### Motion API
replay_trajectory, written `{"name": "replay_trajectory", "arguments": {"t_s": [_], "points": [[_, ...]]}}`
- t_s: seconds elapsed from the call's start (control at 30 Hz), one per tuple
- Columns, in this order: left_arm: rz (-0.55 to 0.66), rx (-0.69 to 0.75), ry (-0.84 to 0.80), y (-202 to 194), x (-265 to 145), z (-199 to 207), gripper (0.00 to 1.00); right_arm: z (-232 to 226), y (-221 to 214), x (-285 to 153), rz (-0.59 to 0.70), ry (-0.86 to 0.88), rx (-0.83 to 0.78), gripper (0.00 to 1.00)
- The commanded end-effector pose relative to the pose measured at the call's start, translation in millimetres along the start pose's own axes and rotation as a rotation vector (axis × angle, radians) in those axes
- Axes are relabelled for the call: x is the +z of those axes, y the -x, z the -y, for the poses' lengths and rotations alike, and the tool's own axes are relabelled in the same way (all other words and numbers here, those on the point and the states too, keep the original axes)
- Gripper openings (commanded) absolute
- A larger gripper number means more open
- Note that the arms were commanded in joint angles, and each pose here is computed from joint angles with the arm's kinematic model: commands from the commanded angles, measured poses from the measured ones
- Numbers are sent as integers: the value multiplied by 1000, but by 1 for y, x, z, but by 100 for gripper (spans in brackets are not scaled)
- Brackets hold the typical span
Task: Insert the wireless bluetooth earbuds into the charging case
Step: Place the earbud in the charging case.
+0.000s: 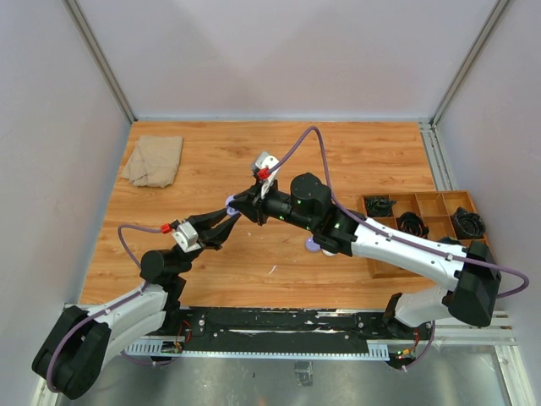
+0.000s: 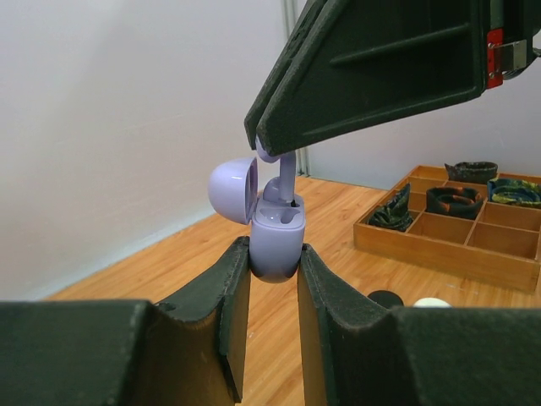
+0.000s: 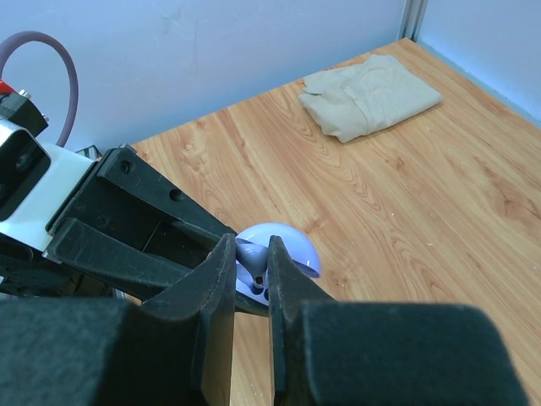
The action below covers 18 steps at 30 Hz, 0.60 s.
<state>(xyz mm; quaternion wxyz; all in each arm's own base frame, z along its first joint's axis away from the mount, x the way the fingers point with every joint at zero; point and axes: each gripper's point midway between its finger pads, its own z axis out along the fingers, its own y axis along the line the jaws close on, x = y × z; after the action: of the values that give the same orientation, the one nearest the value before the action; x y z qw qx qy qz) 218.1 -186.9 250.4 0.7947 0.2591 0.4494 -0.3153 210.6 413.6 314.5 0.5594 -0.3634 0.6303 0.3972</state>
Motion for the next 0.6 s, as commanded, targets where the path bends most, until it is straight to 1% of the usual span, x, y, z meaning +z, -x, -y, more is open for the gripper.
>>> {"name": "replay_trajectory", "arguments": {"t_s": [0.0, 0.37, 0.57], "points": [[-19, -10, 5, -12, -15, 4, 0, -8, -6, 4, -3, 24, -5, 5], [-20, -24, 23, -12, -15, 2, 0, -8, -18, 0, -32, 17, -19, 5], [-22, -30, 27, -13, -15, 1, 0, -7, -21, -2, -40, 15, -43, 9]]}}
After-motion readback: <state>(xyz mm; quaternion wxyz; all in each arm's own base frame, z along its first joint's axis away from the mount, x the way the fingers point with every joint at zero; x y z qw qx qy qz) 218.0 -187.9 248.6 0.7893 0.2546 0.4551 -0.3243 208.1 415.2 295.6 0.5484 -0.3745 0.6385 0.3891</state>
